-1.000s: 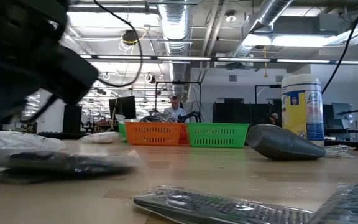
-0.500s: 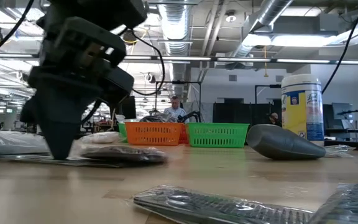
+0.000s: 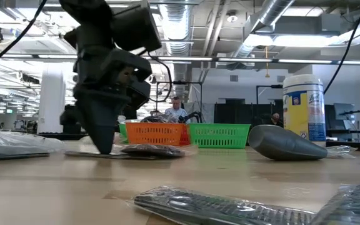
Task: Pick & Place Travel size toiletries
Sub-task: Put the black comb into the red bin
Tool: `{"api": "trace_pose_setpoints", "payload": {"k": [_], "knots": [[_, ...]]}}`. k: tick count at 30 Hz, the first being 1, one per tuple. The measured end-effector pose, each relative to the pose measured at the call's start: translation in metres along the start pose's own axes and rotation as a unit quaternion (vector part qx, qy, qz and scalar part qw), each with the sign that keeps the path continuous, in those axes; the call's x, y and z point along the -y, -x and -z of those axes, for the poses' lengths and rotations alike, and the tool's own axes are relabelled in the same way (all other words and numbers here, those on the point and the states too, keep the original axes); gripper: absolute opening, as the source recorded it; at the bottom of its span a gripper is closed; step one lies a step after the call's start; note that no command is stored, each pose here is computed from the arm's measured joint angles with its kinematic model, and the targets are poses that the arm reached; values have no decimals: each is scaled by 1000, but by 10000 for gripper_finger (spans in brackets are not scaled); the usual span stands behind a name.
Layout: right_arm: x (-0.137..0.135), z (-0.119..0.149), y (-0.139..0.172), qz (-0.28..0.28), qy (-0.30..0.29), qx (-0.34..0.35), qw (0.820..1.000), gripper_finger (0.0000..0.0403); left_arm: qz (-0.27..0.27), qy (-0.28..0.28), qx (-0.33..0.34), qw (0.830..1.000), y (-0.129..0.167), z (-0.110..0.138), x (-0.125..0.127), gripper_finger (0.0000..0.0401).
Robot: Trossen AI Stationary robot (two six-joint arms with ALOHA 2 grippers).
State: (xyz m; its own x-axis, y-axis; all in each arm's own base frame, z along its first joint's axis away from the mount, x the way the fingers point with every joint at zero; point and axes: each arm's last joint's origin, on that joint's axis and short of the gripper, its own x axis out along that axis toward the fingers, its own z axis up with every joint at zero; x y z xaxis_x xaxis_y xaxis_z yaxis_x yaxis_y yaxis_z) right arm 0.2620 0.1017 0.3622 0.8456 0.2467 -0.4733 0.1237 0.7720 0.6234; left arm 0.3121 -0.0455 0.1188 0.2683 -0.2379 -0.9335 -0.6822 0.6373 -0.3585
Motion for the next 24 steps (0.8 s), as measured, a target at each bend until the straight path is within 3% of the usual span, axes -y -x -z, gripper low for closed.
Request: {"api": "trace_pose_setpoints", "payload": {"k": [7,11,24], "knots": [[0,0,0,0,-2,0,1000,265,-53,7,89,995,32,1,-6,0],[-1,1,0,0,-2,0,1000,265,-35,14,157,987,58,0,0,0],[-3,-2,0,-5,-3,20,1000,265,-46,50,156,985,41,-26,-16,0]]}}
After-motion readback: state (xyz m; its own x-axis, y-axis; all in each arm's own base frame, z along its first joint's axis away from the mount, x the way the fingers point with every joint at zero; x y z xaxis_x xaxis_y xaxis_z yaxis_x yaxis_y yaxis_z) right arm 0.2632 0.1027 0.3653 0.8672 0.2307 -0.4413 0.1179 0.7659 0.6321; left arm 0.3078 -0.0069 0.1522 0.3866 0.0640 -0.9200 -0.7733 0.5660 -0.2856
